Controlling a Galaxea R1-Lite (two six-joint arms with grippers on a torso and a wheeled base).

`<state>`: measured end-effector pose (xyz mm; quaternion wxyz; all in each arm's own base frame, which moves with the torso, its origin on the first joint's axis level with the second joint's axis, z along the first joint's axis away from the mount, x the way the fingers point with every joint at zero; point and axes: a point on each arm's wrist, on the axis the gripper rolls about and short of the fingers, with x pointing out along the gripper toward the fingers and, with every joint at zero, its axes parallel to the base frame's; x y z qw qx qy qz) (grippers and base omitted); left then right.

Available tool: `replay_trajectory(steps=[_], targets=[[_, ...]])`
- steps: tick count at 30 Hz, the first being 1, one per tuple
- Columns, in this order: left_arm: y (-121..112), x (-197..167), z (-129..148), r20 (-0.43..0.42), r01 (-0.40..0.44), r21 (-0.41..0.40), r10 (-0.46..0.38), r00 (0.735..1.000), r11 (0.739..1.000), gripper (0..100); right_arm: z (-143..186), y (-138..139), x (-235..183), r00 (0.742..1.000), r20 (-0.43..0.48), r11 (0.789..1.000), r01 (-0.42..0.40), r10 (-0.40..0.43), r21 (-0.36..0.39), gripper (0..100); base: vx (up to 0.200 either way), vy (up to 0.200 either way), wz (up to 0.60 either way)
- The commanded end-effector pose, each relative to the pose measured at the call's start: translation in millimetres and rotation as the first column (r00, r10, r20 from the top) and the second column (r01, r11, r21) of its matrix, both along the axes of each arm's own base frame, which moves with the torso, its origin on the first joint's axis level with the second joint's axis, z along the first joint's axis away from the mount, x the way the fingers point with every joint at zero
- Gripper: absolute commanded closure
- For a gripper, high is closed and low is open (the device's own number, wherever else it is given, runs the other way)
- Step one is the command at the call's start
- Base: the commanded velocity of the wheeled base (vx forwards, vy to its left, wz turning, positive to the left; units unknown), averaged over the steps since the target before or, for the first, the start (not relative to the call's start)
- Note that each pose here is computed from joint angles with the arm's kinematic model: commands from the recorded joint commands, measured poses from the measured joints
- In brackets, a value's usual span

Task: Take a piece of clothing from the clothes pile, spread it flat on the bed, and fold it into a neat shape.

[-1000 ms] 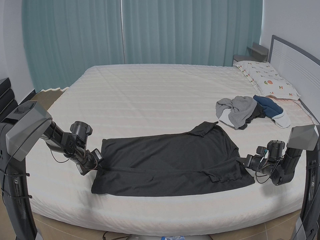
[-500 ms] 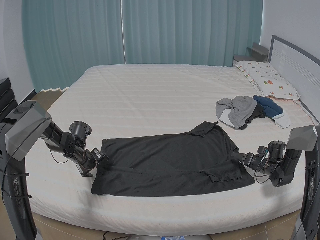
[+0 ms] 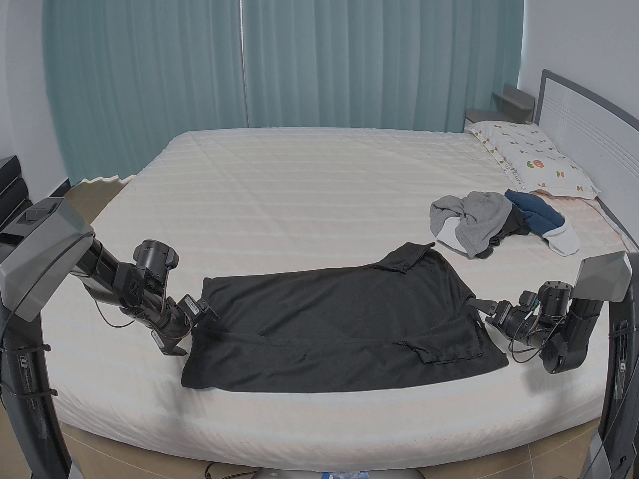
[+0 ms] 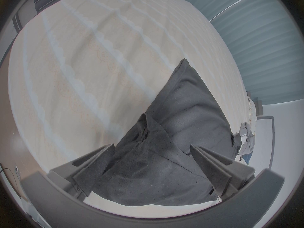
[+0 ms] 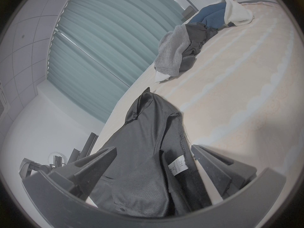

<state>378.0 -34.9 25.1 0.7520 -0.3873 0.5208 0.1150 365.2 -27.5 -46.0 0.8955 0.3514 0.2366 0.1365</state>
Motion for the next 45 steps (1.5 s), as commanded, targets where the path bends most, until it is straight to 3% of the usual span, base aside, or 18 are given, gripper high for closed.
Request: replay_trajectory(steps=[1, 13, 22, 34, 40, 45], targets=[[-0.7, -1.8, 9.0, 0.019, 0.002, -0.002, -0.002, 1.0, 1.0, 0, -4.1, -2.3, -0.3, 1.0, -0.01, 1.0, 0.006, -0.006, 0.001, 0, 0.0, 0.0, 0.0], [6.5, 3.5, 15.9, 0.039, -0.07, -0.034, 0.071, 0.997, 0.997, 0, -4.9, -0.6, -0.5, 1.0, -0.013, 1.0, 0.003, -0.003, 0.001, 0, 0.0, 0.0, 0.0], [10.0, 4.0, 18.0, 0.048, -0.074, -0.032, 0.075, 0.996, 0.997, 0, -5.6, -0.5, -1.0, 1.0, -0.016, 1.0, 0.003, -0.003, 0.001, 0, 0.133, 0.0, 0.0], [33.5, 17.2, 33.7, 0.119, -0.127, -0.045, 0.132, 0.984, 0.991, 0, -7.5, 1.8, -1.4, 1.0, -0.022, 1.0, -0.006, 0.006, 0.003, 0, 0.0, 0.0, 0.0], [34.8, 36.4, 34.5, 0.16, -0.088, -0.094, 0.103, 0.982, 0.992, 0, -15.0, 6.5, 0.4, 0.999, -0.034, 1.0, -0.011, 0.011, 0.001, 0, 0.0, 0.0, 0.0], [31.7, 65.1, 20.2, 0.199, -0.048, -0.079, 0.063, 0.978, 0.996, 0, -16.5, 7.1, 1.0, 0.999, -0.037, 1.0, -0.013, 0.013, 0.001, 0, 0.0, 0.0, 0.0]])
